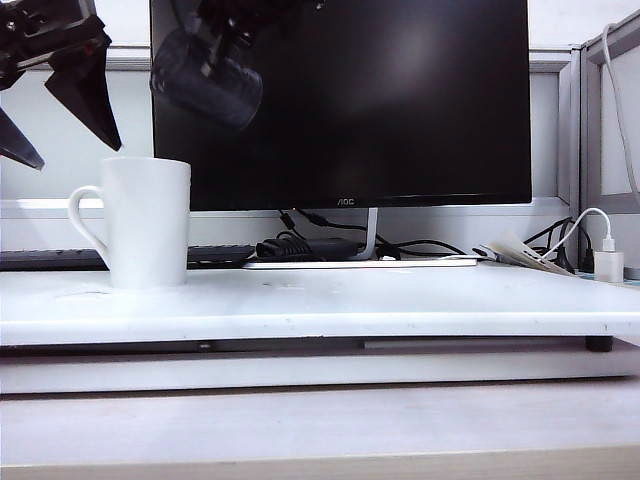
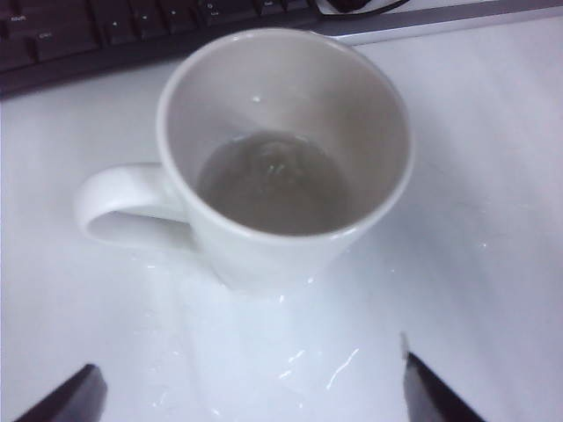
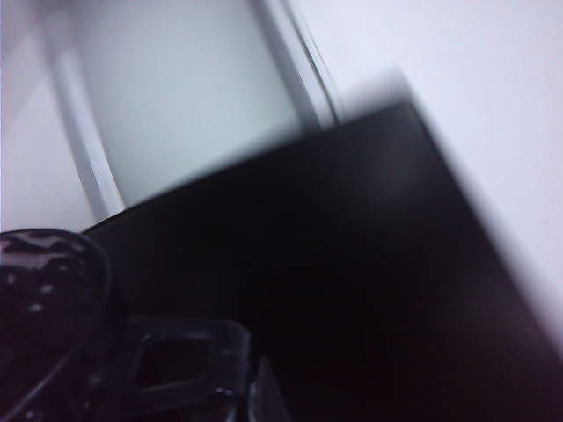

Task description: Carefully pick up the black cup and pour some water from the black cup into the white cup.

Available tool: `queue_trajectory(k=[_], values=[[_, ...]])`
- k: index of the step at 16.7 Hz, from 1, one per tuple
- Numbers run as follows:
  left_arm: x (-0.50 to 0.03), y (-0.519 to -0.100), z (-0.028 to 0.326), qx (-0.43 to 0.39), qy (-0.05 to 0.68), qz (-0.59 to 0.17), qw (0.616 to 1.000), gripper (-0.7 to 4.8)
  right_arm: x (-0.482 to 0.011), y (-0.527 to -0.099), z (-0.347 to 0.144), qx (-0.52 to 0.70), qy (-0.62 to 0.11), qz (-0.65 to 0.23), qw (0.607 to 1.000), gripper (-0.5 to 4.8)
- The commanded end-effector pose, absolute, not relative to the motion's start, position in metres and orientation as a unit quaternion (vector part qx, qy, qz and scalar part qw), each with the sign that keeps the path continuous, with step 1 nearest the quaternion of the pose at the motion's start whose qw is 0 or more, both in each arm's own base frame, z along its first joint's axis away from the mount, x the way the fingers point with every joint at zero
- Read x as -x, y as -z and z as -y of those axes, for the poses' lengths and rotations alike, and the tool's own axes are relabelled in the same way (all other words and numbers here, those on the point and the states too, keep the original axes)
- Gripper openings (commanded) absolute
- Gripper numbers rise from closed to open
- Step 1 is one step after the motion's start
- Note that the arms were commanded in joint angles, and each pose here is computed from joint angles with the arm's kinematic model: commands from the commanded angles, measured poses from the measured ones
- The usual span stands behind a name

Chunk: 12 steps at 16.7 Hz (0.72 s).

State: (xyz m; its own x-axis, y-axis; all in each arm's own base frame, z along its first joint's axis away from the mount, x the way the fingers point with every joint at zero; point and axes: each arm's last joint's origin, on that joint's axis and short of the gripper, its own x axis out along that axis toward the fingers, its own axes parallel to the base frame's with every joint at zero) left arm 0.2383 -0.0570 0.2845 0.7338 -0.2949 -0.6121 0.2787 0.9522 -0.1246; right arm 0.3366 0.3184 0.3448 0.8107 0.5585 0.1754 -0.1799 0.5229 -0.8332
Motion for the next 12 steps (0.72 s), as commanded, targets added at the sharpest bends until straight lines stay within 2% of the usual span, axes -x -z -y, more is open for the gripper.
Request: queue_trajectory(k=[1, 4, 5, 8, 10, 12], values=[[-0.24, -0.289, 0.057, 0.016, 0.158, -0.311, 0.937, 4.79, -0.333, -0.367, -0.304, 0.246, -0.203, 0.17, 0.932, -0.05], [-0.236, -0.299, 0.058, 0.042, 0.172, -0.28, 0.944, 4.79, -0.325, -0.4, -0.271, 0.088, -0.199, 0.119, 0.969, -0.05], [-0.231, -0.308, 0.058, 0.054, 0.198, -0.255, 0.945, 4.79, -0.316, -0.424, -0.243, 0.024, -0.186, 0.107, 0.977, -0.06], [-0.214, -0.328, 0.055, 0.082, 0.219, -0.208, 0.95, 4.79, -0.278, -0.476, -0.183, 0.003, -0.15, 0.125, 0.981, -0.06], [-0.2, -0.336, 0.053, 0.084, 0.234, -0.198, 0.948, 4.79, -0.246, -0.48, -0.15, 0.012, -0.134, 0.107, 0.985, -0.06], [-0.186, -0.344, 0.051, 0.087, 0.249, -0.184, 0.947, 4.79, -0.219, -0.459, -0.131, 0.02, -0.123, 0.084, 0.989, -0.05]])
